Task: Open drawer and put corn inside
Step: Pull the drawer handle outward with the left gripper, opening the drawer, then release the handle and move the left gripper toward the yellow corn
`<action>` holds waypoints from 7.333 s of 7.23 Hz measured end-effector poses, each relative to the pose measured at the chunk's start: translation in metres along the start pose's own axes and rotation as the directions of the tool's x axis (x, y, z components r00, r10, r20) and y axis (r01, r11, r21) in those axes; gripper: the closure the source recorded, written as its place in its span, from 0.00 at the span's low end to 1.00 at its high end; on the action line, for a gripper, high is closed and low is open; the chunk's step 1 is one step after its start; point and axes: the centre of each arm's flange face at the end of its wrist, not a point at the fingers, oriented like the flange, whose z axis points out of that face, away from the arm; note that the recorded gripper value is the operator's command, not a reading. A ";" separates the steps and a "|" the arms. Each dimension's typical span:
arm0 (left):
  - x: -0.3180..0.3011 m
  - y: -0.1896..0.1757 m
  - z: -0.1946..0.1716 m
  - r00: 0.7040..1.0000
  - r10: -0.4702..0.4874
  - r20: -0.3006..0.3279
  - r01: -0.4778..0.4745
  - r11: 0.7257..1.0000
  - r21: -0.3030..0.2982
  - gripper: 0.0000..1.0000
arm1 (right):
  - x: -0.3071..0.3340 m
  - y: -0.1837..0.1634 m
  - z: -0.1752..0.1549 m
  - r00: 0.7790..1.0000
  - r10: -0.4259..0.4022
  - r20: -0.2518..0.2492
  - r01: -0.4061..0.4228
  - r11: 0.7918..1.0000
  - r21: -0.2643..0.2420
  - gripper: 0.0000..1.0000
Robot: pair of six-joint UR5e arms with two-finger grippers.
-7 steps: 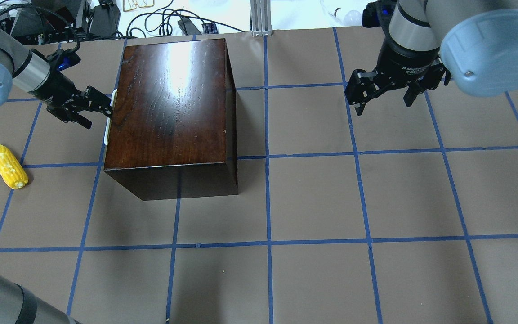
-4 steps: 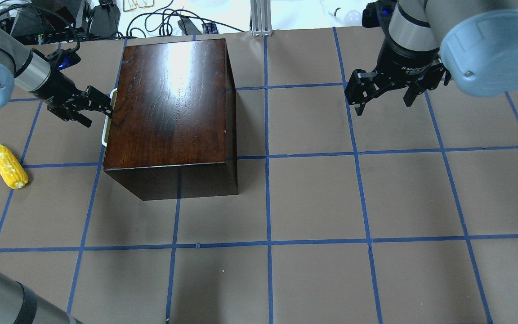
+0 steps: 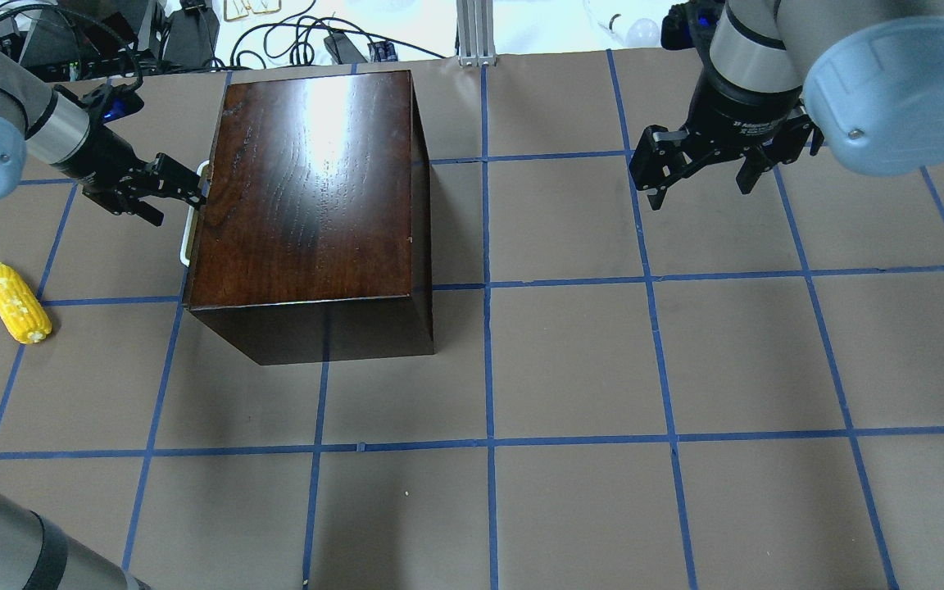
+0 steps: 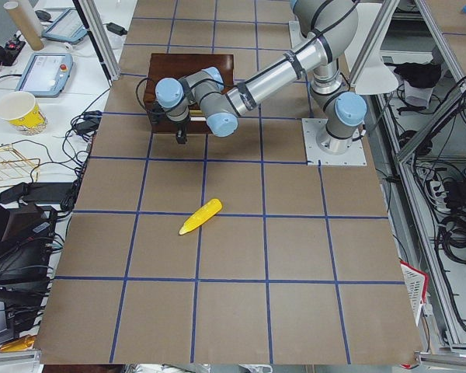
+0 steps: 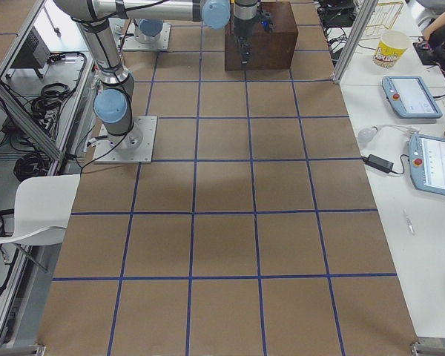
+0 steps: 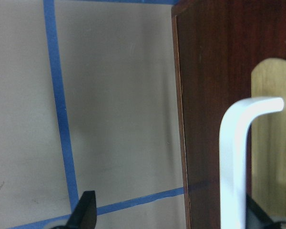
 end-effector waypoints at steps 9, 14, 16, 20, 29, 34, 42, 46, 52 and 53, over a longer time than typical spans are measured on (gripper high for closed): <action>-0.012 -0.001 -0.007 0.996 0.086 0.006 -0.086 0.996 0.012 0.00 | 0.000 0.000 0.000 1.000 0.000 0.000 0.000 1.000 0.000 0.00; -0.018 -0.009 -0.013 0.991 0.130 0.017 -0.130 0.991 0.018 0.00 | 0.000 0.000 0.000 1.000 -0.001 0.000 0.001 1.000 0.000 0.00; -0.027 -0.008 -0.014 0.990 0.140 0.016 -0.140 0.990 0.018 0.00 | 0.000 0.000 0.000 1.000 0.000 0.000 0.000 1.000 -0.001 0.00; -0.038 -0.007 -0.013 0.987 0.156 0.043 -0.156 0.988 -0.002 0.00 | -0.001 0.000 0.000 1.000 -0.001 0.000 0.001 1.000 0.000 0.00; -0.073 -0.006 -0.045 0.981 0.188 0.051 -0.188 0.982 -0.007 0.00 | -0.001 0.000 0.000 1.000 -0.002 0.000 0.002 1.000 0.000 0.00; -0.100 -0.002 -0.048 0.977 0.206 0.052 -0.206 0.978 -0.003 0.00 | 0.000 0.000 0.000 1.000 0.000 0.000 0.000 1.000 0.000 0.00; -0.125 0.018 -0.094 0.976 0.195 0.093 -0.194 0.981 -0.017 0.00 | 0.000 0.000 0.000 1.000 -0.001 0.000 0.001 1.000 0.000 0.00; -0.175 0.050 -0.115 0.987 -0.132 0.091 0.130 0.991 0.027 0.00 | -0.001 0.000 0.000 1.000 -0.002 0.000 0.002 1.000 0.000 0.00; -0.234 0.062 -0.081 0.886 -0.401 0.233 0.407 0.913 0.020 0.00 | 0.000 0.000 0.000 1.000 -0.001 0.000 0.001 1.000 0.000 0.00; -0.243 0.063 -0.067 0.873 -0.414 0.259 0.423 0.906 0.023 0.00 | 0.000 0.000 0.000 1.000 -0.001 0.000 0.001 1.000 0.000 0.00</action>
